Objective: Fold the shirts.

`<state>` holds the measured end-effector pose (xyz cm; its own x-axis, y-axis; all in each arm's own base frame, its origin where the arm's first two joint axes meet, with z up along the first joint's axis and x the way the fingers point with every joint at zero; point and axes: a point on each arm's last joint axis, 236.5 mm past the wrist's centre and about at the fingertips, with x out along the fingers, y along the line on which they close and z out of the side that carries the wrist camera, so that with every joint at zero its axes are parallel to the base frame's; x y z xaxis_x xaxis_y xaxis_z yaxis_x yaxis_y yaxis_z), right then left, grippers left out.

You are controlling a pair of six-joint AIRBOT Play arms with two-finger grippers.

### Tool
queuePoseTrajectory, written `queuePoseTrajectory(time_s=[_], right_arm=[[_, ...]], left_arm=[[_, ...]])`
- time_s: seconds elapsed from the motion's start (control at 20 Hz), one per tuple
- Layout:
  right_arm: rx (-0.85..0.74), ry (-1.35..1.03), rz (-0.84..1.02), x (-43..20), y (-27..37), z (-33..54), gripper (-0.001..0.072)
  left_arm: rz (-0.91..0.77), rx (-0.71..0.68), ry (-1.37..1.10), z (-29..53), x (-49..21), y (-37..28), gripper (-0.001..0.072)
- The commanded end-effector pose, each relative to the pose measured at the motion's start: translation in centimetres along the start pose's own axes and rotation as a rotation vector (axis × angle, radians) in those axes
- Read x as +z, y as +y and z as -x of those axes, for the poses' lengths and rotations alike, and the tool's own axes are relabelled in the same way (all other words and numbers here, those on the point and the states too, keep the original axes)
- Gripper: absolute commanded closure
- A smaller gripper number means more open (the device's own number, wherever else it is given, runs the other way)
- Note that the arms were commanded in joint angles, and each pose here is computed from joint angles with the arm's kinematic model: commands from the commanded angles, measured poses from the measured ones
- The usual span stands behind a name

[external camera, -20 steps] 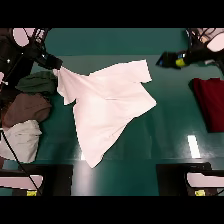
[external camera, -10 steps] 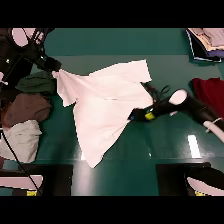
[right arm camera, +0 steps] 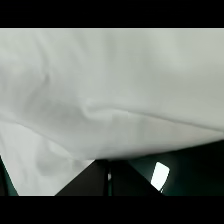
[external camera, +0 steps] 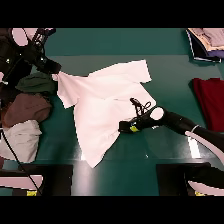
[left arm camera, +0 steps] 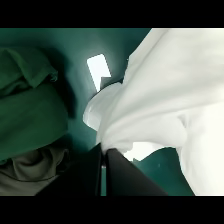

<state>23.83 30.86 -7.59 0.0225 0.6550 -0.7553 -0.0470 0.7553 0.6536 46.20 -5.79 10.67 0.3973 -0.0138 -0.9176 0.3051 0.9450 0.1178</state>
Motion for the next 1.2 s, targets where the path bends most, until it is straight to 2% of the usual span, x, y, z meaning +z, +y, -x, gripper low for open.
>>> queuePoseTrajectory(time_s=[0.0,0.1,0.3,0.45,0.6,0.75,0.9,1.0,1.15], right_arm=[[-0.014,-0.120,0.064,2.8,-0.1,1.8,0.0698],[-0.037,-0.208,0.071,5.5,-1.5,5.8,0.0700],[-0.123,-0.423,-0.032,10.8,-7.7,17.4,0.0701],[-0.205,-0.599,-0.086,14.3,-11.0,27.2,0.0701],[-0.243,-0.716,-0.069,16.9,-11.4,34.0,0.0700],[-0.230,-0.642,-0.058,17.7,-11.1,34.5,0.0699],[-0.203,-0.509,-0.052,17.7,-10.8,32.4,0.0698],[-0.192,-0.458,-0.045,18.0,-10.6,31.1,0.0698],[-0.185,-0.430,-0.028,18.3,-10.1,29.8,0.0698]], left_arm=[[0.001,-0.007,0.038,0.5,-1.1,-0.1,0.0682],[0.002,-0.012,0.065,1.4,-2.2,-0.3,0.0682],[0.004,-0.082,0.145,1.3,-6.8,-2.6,0.0682],[-0.013,-0.205,0.237,0.4,-12.4,-6.1,0.0682],[-0.032,-0.308,0.243,-0.1,-16.2,-9.2,0.0682],[-0.109,-0.310,0.226,-0.1,-18.4,-9.5,0.0682],[-0.293,-0.303,0.150,-0.1,-17.4,-9.1,0.0681],[-0.361,-0.199,0.045,-0.9,-14.8,-7.0,0.0681],[-0.359,-0.072,-0.135,-1.1,-10.1,-4.9,0.0681]])
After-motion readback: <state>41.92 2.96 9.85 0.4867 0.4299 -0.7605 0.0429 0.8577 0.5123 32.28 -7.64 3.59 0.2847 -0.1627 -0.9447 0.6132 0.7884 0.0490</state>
